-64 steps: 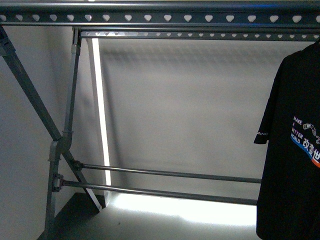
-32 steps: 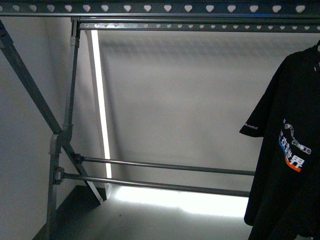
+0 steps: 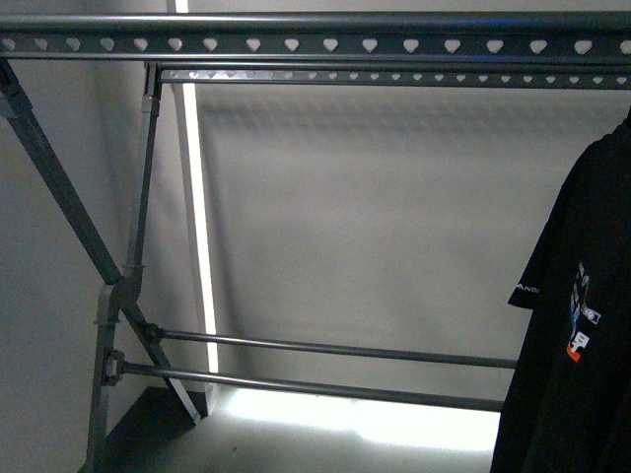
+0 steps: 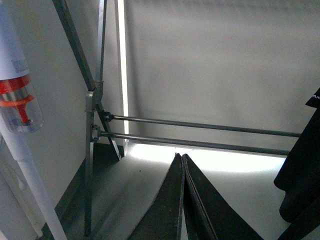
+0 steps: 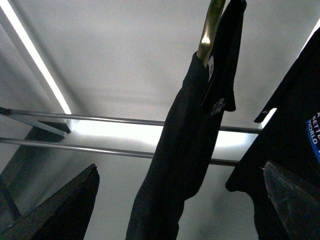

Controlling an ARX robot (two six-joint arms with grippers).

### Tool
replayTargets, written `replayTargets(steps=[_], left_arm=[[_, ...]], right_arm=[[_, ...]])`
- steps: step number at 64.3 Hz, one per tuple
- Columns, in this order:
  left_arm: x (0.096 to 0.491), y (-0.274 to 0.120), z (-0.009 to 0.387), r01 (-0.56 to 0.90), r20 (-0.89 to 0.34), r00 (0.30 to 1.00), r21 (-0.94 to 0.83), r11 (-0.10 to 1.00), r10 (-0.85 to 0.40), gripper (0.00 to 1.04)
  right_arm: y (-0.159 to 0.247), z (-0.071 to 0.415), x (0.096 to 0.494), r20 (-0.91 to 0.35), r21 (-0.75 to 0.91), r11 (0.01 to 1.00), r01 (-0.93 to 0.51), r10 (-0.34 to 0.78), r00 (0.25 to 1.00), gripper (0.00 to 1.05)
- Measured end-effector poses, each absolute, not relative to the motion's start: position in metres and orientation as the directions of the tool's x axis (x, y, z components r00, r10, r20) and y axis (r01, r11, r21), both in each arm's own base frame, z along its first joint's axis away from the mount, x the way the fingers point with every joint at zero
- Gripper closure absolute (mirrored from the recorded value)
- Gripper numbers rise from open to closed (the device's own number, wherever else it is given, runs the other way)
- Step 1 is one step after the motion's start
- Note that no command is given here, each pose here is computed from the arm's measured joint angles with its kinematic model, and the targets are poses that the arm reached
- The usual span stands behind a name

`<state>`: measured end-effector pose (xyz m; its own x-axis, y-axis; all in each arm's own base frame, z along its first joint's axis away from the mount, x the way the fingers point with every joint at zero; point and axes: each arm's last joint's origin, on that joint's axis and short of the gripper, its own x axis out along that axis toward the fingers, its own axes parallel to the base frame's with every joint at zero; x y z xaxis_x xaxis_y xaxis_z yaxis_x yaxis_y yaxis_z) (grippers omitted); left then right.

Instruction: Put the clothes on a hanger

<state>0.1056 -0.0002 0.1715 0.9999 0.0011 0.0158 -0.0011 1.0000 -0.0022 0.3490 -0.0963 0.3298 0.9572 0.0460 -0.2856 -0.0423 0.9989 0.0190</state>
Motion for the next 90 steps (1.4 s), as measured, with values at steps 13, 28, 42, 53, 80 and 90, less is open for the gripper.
replayTargets(steps=[13, 28, 42, 53, 80, 90], left_arm=[[0.097, 0.000, 0.170, 0.002, 0.017, 1.000, -0.002, 1.000, -0.002, 1.01], [0.097, 0.000, 0.170, 0.002, 0.016, 1.000, -0.002, 1.000, -0.002, 1.01], [0.097, 0.000, 0.170, 0.002, 0.016, 1.000, -0.002, 1.000, -0.002, 1.01], [0.097, 0.000, 0.170, -0.001, 0.016, 1.000, -0.003, 1.000, 0.001, 1.01], [0.097, 0.000, 0.170, 0.000, 0.017, 1.000, -0.002, 1.000, 0.000, 1.01], [0.097, 0.000, 0.170, 0.000, 0.017, 1.000, -0.002, 1.000, 0.000, 1.01]], right_arm=[[-0.067, 0.315, 0.252, -0.088, 0.055, 0.994, -0.093, 0.097, 0.991, 0.07], [-0.033, 0.261, 0.146, 0.173, 0.082, 0.996, -0.021, 0.006, 0.985, 0.07], [-0.014, 0.213, 0.109, 0.012, 0.029, 1.000, 0.003, -0.003, 1.000, 0.36], [-0.004, 0.197, 0.098, -0.004, 0.006, 1.000, 0.028, -0.028, 1.000, 0.70], [0.000, 0.179, 0.098, -0.004, -0.002, 1.000, 0.000, 0.000, 1.000, 1.02], [0.000, 0.175, 0.098, -0.002, -0.003, 1.000, 0.000, 0.000, 1.000, 1.02]])
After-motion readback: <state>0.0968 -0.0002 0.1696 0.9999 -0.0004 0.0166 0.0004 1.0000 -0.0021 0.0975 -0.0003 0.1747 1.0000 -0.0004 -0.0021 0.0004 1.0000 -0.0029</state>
